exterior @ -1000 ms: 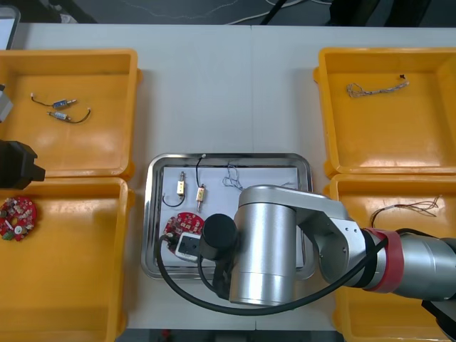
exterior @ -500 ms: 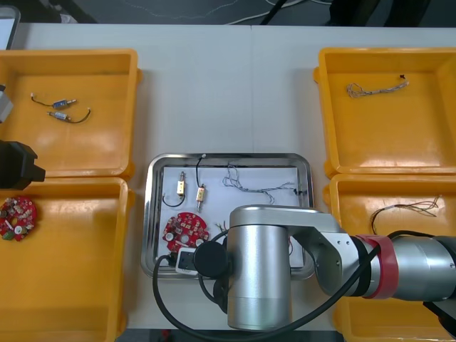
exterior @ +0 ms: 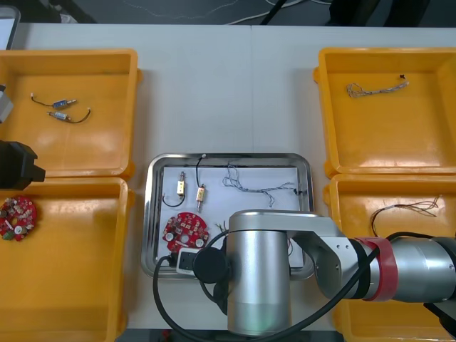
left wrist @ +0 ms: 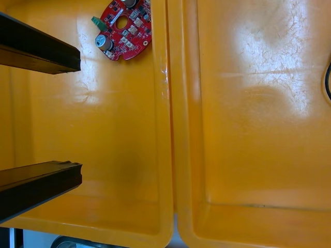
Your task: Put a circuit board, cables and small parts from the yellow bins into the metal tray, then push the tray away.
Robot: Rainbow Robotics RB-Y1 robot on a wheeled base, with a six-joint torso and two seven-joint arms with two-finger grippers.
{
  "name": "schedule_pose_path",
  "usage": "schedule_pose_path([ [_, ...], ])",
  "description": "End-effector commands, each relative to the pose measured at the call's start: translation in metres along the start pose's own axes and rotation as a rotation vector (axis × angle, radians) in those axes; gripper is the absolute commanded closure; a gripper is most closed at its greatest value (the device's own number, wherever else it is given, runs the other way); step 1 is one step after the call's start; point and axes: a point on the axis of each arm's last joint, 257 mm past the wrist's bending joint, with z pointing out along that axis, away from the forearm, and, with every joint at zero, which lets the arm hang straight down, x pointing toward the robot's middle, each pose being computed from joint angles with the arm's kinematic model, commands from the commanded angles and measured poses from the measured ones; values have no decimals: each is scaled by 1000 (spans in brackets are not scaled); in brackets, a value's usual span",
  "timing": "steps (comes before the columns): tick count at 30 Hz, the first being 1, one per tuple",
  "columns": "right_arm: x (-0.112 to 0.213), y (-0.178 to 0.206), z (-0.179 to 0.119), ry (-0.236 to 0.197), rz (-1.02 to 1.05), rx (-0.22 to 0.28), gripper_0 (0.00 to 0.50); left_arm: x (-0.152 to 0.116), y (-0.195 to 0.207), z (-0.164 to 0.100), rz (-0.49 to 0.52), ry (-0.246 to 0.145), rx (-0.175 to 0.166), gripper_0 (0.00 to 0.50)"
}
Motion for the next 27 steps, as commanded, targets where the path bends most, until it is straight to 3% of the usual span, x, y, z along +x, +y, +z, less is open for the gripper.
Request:
schedule_pose_path([
  [1, -16, 9, 1, -26, -52, 7, 0, -2, 16, -10, 124, -5, -45, 0],
  [10, -20, 6, 7, -20, -43, 26, 0, -2, 16, -10, 124, -5, -45, 0],
  [11, -20, 6, 7, -20, -45, 26, 42, -2, 16, -10, 124, -5, -45, 0],
  [12, -19, 5, 7, -18, -43, 26, 142, -2, 16, -10, 124, -5, -45, 0],
  [13, -20, 6, 7, -20, -42, 26, 207, -2, 16, -10, 124, -5, -45, 0],
  [14, -19, 5, 7, -17, -41, 27, 329, -2, 16, -10, 124, -5, -45, 0],
  [15, -18, 4, 8, -16, -39, 29, 418, -2, 16, -10, 124, -5, -45, 0],
  [18, -16, 0, 8, -13, -44, 36, 477, -2, 16, -10, 124, -5, -45, 0],
  [27, -14, -25, 3, -10, -57, 90, 495, -2, 16, -10, 124, -5, -45, 0],
])
